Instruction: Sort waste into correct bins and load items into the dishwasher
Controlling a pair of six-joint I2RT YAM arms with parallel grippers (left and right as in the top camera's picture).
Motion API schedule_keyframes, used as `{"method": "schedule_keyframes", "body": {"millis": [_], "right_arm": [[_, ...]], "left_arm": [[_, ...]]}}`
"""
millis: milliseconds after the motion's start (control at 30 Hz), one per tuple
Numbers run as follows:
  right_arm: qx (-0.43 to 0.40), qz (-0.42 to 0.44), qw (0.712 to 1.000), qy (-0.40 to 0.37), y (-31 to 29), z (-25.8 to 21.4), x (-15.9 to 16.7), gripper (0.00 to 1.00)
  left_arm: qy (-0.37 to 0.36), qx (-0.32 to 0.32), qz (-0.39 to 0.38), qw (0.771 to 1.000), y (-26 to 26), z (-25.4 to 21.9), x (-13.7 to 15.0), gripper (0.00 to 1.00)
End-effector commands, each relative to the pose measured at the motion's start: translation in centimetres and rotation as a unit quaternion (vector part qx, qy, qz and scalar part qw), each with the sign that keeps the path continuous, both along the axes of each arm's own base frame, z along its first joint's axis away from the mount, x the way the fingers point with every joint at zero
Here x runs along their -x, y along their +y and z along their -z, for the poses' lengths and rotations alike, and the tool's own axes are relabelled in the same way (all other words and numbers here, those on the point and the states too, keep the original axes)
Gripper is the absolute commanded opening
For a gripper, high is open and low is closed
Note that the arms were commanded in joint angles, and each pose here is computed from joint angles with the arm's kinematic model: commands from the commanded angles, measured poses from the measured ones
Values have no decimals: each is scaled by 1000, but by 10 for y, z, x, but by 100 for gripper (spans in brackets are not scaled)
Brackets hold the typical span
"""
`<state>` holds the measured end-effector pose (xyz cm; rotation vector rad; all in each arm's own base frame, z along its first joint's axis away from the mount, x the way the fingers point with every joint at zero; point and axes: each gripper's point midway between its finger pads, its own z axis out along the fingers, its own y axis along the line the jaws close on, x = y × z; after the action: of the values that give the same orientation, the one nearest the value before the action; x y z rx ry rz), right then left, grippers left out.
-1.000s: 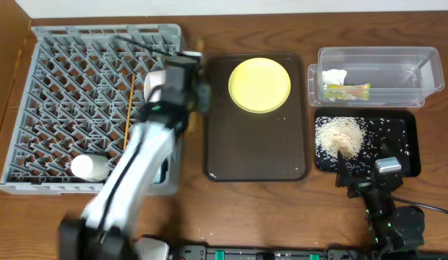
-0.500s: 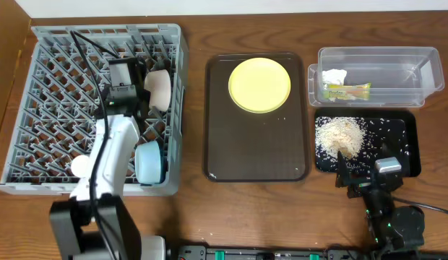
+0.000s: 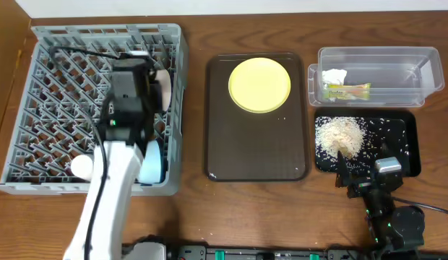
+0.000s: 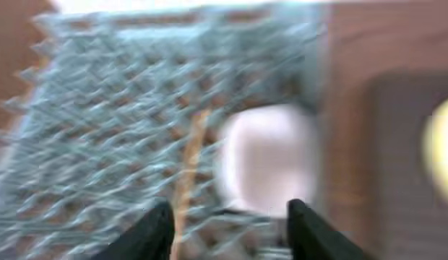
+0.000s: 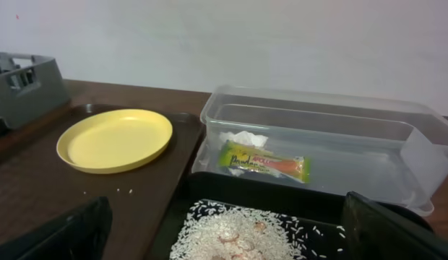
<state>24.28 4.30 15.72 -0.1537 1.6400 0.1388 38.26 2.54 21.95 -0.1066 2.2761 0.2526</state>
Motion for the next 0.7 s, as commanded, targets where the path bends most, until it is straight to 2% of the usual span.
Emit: {"method": "schedule_keyframes", "body": {"millis": [0,67,200,233,467,533,667], "right_arm": [[-3,1,1000,3,-1,1,0,99],[-3,1,1000,2,-1,1,0,99],[-3,1,1000,3,-1,1,0,99],[-3,1,1000,3,-1,1,0,99],[-3,1,1000,3,-1,1,0,99],[-3,1,1000,3,-1,1,0,99],[-3,1,1000,3,-1,1,0,99]], "left_arm": [[-4,196,4,981,-72,7,-3,49],[24,251,25,967,-112,29,-13,50],[67,287,30,955,-148,71,-27,50],[85,311,37,946,-165,90,-34,50],[88,403,65,909,-220,133,-65,48],[87,414,78,903,-236,146,-70,48],[119,413,89,899,-258,177,-61,48]]}}
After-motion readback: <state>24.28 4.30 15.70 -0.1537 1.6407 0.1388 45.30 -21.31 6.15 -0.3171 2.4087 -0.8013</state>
